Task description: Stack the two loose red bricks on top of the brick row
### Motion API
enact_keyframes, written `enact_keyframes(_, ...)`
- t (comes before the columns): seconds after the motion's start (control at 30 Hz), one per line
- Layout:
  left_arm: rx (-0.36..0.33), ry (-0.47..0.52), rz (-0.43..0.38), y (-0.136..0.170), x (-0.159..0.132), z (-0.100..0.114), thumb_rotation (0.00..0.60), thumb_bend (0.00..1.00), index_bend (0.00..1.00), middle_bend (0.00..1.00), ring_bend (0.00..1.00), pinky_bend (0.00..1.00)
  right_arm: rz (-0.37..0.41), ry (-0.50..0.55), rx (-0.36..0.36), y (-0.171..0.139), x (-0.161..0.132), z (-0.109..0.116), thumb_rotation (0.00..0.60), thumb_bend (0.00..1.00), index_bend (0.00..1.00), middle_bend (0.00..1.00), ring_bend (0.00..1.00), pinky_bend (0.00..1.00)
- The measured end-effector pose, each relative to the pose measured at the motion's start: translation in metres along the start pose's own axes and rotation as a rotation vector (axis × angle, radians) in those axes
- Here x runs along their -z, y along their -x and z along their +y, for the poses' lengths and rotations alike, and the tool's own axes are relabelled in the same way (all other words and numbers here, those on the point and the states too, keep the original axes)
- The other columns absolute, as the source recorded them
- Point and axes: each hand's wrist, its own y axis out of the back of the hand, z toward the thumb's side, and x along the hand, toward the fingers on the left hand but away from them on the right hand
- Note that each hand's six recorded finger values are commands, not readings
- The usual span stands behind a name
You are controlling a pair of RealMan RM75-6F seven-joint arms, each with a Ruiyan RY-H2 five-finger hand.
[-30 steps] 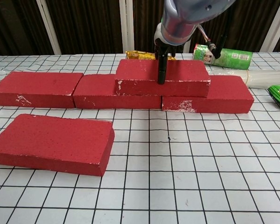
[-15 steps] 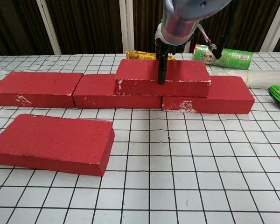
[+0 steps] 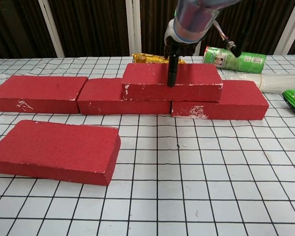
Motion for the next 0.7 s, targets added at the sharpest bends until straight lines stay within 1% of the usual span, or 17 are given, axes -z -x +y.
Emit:
enact_keyframes(0.2, 0.000, 0.005, 0.000, 0.000, 0.000, 0.001, 0.600, 0.02, 0.10, 0.00, 0.00, 0.06, 0.015, 0.022, 0.025, -0.014, 0.018, 0.013, 0.600, 0.21, 0.03, 0.00, 0.00, 0.00)
enact_keyframes(0.33, -0.005, 0.016, -0.011, 0.001, -0.001, 0.002, 0.600, 0.02, 0.10, 0.00, 0.00, 0.06, 0.013, 0.048, 0.067, -0.024, 0.044, 0.022, 0.600, 0.21, 0.03, 0.00, 0.00, 0.00)
enact_keyframes(0.43, -0.006, 0.026, -0.027, 0.002, -0.003, 0.002, 0.600, 0.02, 0.10, 0.00, 0.00, 0.06, -0.001, 0.075, 0.114, -0.031, 0.074, 0.026, 0.600, 0.21, 0.03, 0.00, 0.00, 0.00)
enact_keyframes(0.53, -0.006, 0.029, -0.049, 0.003, -0.006, 0.001, 0.600, 0.02, 0.10, 0.00, 0.00, 0.06, -0.031, 0.101, 0.155, -0.039, 0.116, 0.023, 0.600, 0.21, 0.03, 0.00, 0.00, 0.00)
enact_keyframes(0.7, 0.003, 0.031, -0.110, 0.008, -0.019, -0.003, 0.600, 0.00, 0.09, 0.00, 0.00, 0.06, -0.094, 0.154, 0.229, -0.055, 0.197, 0.009, 0.600, 0.21, 0.03, 0.00, 0.00, 0.00)
